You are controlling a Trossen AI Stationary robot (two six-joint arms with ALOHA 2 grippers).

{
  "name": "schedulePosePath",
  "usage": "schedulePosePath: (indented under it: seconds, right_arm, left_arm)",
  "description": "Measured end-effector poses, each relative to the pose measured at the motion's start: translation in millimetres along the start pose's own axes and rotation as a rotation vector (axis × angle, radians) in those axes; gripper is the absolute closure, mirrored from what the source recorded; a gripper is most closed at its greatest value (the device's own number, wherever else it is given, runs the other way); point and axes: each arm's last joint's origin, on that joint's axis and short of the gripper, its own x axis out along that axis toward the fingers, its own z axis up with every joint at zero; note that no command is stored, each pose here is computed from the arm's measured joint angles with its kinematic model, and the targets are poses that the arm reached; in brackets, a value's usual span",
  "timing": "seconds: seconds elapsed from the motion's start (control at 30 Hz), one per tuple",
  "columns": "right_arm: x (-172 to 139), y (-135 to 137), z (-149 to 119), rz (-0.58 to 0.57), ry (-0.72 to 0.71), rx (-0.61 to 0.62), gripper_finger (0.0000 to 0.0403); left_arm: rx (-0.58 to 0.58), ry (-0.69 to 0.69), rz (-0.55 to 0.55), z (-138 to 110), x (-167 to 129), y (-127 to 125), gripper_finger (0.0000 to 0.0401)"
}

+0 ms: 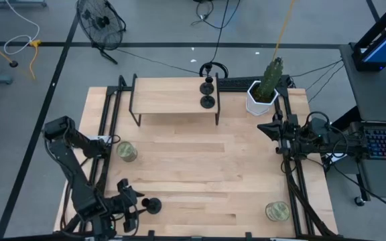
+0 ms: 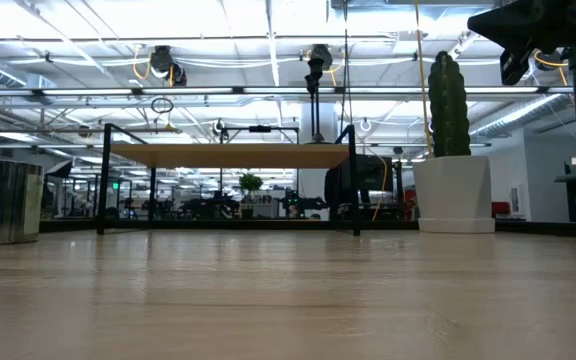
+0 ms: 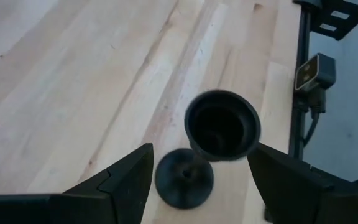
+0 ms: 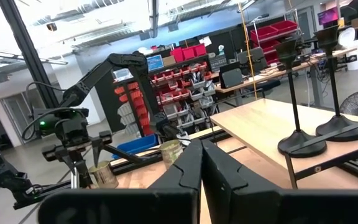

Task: Pick & Place candle stick holders
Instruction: Put the black candle holder on the shelf

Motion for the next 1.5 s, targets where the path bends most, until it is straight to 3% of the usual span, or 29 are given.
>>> schedulePosePath:
  seconds: [0.9, 1.5]
  right_arm:
    - [0.0, 0.0, 0.1, 0.000, -0.001, 0.034, 0.0403]
    - [0.0, 0.0, 0.0, 0.000, 0.000, 0.034, 0.0403]
  left_arm:
    - [0.011, -0.134, 0.014, -4.7, 7.7, 2.7, 0.0132]
    - [0.018, -0.141, -0.030, -2.0, 8.4, -3.0, 0.0132]
